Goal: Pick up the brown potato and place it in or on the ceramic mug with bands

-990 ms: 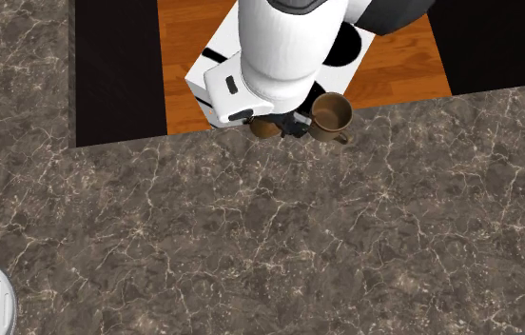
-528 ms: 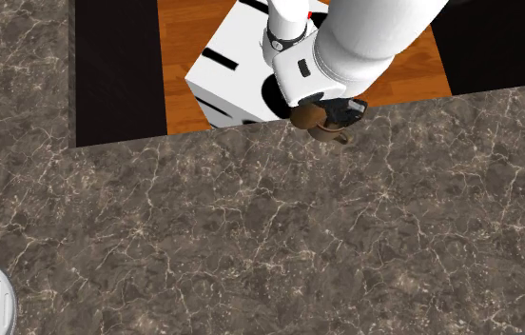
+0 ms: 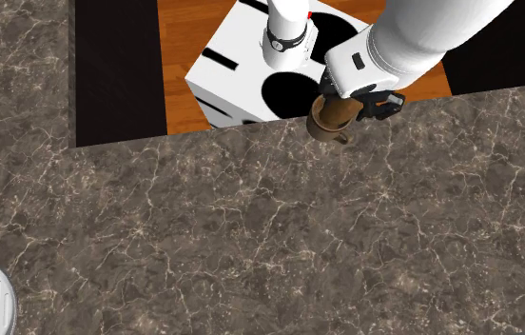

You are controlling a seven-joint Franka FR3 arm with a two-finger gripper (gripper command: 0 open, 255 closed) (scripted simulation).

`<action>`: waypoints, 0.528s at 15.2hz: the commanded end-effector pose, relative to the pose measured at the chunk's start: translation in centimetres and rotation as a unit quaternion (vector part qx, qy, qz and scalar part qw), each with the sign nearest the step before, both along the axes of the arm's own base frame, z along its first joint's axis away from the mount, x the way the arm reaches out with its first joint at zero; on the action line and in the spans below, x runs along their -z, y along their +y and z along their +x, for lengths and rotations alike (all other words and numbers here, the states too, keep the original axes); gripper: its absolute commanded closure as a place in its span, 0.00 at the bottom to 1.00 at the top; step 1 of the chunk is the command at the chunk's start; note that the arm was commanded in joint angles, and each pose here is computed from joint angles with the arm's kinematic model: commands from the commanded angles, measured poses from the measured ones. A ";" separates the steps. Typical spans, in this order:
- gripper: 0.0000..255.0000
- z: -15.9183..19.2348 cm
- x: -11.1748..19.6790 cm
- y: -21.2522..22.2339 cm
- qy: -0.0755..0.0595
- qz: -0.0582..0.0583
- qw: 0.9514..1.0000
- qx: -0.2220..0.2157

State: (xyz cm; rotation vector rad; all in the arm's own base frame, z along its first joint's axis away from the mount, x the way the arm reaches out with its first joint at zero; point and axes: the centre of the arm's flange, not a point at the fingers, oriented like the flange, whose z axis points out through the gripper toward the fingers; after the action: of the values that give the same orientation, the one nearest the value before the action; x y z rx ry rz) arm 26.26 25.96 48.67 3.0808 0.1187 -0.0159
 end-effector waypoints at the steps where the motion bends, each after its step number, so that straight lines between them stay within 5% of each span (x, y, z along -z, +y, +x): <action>1: 1.00 -0.1 1.1 0.2 0.000 0.000 1.000 0.000; 8: 1.00 -0.1 4.8 0.2 0.000 0.000 1.000 0.000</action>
State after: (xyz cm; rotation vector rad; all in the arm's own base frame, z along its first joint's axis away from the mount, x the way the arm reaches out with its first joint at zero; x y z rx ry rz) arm 26.16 26.06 44.45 3.0821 0.1184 -0.0131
